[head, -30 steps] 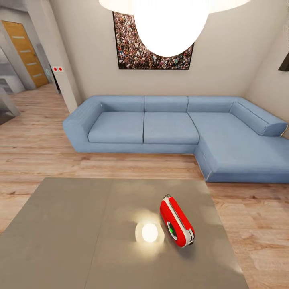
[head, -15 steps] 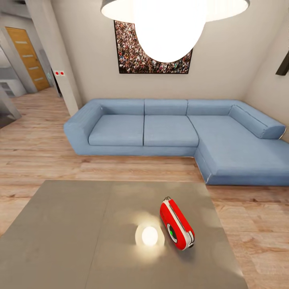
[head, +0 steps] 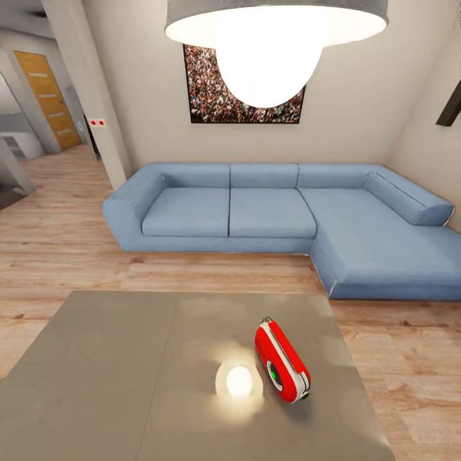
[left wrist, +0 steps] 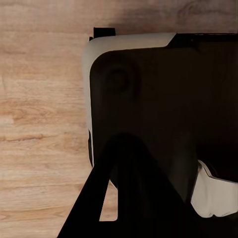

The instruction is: Turn on the radio receiver that's on the table in the living room.

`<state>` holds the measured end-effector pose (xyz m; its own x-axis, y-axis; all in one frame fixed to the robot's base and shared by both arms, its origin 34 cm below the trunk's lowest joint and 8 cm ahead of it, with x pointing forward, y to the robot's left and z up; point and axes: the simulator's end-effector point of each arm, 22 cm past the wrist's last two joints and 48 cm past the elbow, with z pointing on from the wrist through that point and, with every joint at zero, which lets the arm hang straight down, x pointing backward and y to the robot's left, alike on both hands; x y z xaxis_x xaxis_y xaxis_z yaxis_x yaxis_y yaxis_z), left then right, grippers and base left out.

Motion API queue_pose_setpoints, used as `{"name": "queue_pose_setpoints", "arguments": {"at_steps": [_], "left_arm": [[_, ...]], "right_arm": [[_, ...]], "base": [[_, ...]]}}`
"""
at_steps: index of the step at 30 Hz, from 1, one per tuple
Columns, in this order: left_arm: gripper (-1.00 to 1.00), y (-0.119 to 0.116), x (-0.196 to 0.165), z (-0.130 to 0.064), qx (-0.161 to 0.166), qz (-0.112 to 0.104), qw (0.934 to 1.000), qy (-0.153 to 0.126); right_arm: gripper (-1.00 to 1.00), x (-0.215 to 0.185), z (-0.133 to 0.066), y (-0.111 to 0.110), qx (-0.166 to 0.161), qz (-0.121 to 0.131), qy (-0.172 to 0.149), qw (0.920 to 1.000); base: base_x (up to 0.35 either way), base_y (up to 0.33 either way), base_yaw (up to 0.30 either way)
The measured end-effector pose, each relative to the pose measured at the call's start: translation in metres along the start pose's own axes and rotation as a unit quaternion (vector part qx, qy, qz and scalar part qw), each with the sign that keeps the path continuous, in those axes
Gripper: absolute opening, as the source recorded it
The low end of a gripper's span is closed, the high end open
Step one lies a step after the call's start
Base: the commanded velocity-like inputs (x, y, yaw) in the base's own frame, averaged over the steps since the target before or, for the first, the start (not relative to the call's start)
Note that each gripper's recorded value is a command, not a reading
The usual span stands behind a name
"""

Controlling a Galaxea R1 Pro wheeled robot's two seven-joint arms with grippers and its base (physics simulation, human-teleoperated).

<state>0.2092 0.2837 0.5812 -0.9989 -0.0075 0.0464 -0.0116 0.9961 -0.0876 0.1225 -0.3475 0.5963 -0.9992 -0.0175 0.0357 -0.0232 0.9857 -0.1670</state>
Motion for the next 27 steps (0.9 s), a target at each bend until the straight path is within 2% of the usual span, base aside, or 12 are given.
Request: {"name": "queue_pose_setpoints", "arguments": {"at_steps": [27], "left_arm": [[-1.00, 0.0000, -0.0004, -0.0001, 0.000, 0.000, 1.0000, 0.000]], "right_arm": [[1.00, 0.0003, 0.0000, 0.0016, -0.005, -0.003, 0.001, 1.0000]], "base": [[0.000, 0.000, 0.000]]}}
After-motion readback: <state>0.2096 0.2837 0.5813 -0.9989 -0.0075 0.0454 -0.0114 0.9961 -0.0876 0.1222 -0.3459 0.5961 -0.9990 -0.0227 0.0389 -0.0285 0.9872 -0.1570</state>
